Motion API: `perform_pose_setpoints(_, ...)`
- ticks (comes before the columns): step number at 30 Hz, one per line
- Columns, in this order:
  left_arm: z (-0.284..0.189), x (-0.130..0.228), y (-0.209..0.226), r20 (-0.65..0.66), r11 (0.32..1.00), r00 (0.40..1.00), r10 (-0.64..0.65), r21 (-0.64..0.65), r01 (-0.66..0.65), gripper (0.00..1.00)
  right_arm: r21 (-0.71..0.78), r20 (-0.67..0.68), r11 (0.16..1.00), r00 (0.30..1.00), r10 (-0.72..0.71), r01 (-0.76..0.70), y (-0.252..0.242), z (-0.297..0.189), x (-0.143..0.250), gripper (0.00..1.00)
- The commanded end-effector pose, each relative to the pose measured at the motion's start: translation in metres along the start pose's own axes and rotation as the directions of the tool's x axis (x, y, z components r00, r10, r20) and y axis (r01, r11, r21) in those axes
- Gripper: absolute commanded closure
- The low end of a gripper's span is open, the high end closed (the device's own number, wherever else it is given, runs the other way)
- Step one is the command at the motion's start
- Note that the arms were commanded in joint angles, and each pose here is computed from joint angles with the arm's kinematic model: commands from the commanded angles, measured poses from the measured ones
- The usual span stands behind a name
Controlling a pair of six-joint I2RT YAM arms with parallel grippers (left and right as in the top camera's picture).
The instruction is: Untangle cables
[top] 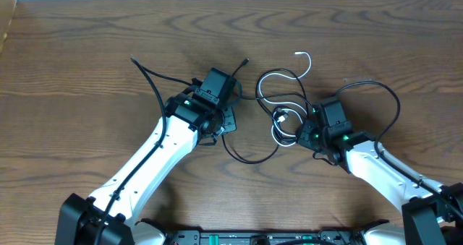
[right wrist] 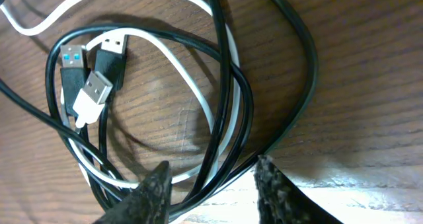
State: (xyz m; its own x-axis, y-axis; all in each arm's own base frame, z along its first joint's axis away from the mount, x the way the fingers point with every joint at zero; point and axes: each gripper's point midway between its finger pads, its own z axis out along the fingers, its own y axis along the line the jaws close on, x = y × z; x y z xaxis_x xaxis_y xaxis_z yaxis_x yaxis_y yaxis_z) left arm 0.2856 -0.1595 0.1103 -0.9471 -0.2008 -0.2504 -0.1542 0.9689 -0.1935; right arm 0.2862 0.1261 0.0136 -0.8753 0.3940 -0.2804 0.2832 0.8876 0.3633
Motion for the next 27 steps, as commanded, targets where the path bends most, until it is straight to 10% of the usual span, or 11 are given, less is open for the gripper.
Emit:
perform_pose_setpoints(1,0.001,-0.001,0.005,0.005,1.000,1.000,0.010,-0.027,-0.010,0.93,0.032,-0.002,0.999,1.000,0.008,-0.008,-0.006,0.005,0.004,0.68)
perform_pose_setpoints(10,0.000,0.000,0.007,0.001,0.999,1.000,0.010,-0.035,-0.010,0.92,0.055,-0.022,0.998,1.000,0.013,-0.012,-0.011,0.014,0.008,0.99)
perform_pose_setpoints(17,0.000,0.003,0.013,-0.010,0.998,0.999,0.032,-0.063,-0.033,0.92,0.101,-0.113,0.979,0.980,-0.165,0.177,-0.027,0.010,0.025,0.99)
perform_pose_setpoints(21,0.000,0.006,0.005,-0.028,0.999,0.999,0.031,-0.022,-0.032,0.39,0.051,-0.174,0.969,0.958,-0.230,0.242,-0.024,0.009,0.038,0.99)
perform_pose_setpoints(27,-0.001,0.016,-0.019,-0.088,0.994,0.995,0.040,0.105,-0.031,0.32,-0.101,-0.188,0.963,0.946,-0.263,0.248,0.003,0.008,0.043,0.99)
